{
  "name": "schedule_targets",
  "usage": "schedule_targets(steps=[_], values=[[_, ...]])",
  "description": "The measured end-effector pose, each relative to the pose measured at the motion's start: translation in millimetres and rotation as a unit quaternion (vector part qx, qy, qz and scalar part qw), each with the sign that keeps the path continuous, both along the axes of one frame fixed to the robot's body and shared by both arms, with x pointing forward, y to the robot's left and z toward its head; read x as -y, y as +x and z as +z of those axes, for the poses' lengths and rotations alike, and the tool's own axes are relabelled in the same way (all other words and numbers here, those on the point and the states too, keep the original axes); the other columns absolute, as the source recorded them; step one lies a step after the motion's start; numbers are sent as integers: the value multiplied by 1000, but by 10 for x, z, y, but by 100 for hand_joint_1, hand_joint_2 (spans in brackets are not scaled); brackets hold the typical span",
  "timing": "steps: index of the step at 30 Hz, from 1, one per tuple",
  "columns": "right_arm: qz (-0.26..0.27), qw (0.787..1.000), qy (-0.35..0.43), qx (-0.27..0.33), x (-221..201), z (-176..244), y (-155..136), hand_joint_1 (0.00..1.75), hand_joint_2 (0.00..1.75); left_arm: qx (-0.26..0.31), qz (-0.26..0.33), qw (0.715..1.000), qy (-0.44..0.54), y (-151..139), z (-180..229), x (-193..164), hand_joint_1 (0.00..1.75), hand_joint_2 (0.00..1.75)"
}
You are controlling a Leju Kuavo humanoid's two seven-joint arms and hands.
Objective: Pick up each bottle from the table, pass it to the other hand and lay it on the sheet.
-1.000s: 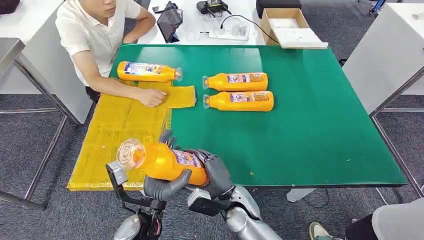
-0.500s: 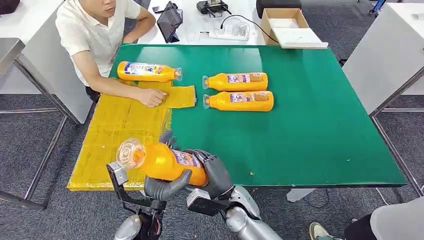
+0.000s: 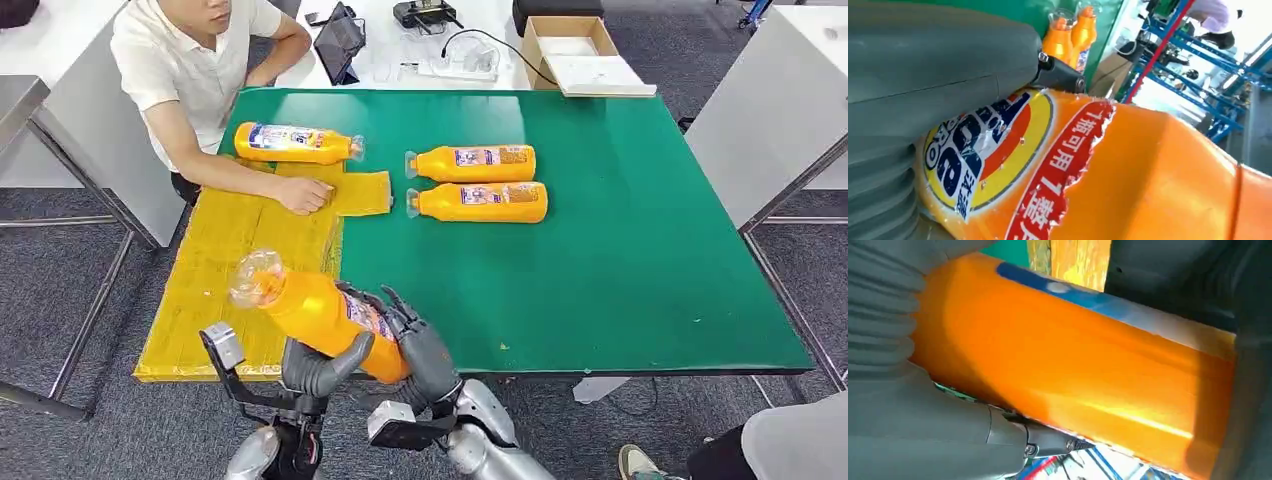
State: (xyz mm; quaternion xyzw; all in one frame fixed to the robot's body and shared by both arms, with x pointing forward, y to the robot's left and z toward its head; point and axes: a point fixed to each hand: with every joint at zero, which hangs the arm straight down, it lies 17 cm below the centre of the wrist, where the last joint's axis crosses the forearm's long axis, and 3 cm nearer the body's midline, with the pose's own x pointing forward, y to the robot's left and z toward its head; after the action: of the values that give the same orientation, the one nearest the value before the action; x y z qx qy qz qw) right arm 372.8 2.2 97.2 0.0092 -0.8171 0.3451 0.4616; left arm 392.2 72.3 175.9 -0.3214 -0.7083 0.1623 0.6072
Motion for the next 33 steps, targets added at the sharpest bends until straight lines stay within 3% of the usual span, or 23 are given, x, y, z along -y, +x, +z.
schedule_targets(steps=[5,12,19,21,23,25,28,30,33], values=[[-53,998,19,25,244,-46,-248,0,0,-34,94,995,10,152,-157,-524,175,175],[-71,997,31,10,433,-150,-364,0,0,-35,124,992,10,175,-176,-774,175,175],[-102,992,29,73,494,87,-417,0,0,-16,211,971,109,291,-134,-1087,175,175],[-109,989,39,90,494,221,-420,0,0,-4,259,953,157,327,-112,-1286,175,175],[-108,988,51,98,469,323,-439,0,0,41,333,906,258,318,36,-1490,175,175],[-104,987,62,104,436,410,-454,0,0,137,383,809,424,330,311,-1481,175,175],[-100,986,71,109,404,489,-470,0,0,237,373,667,600,401,394,-1223,175,175],[-99,986,76,109,395,514,-478,0,0,238,362,627,647,462,295,-1205,175,175],[-98,986,86,108,390,563,-477,0,0,181,357,618,677,709,123,-1327,175,175]])
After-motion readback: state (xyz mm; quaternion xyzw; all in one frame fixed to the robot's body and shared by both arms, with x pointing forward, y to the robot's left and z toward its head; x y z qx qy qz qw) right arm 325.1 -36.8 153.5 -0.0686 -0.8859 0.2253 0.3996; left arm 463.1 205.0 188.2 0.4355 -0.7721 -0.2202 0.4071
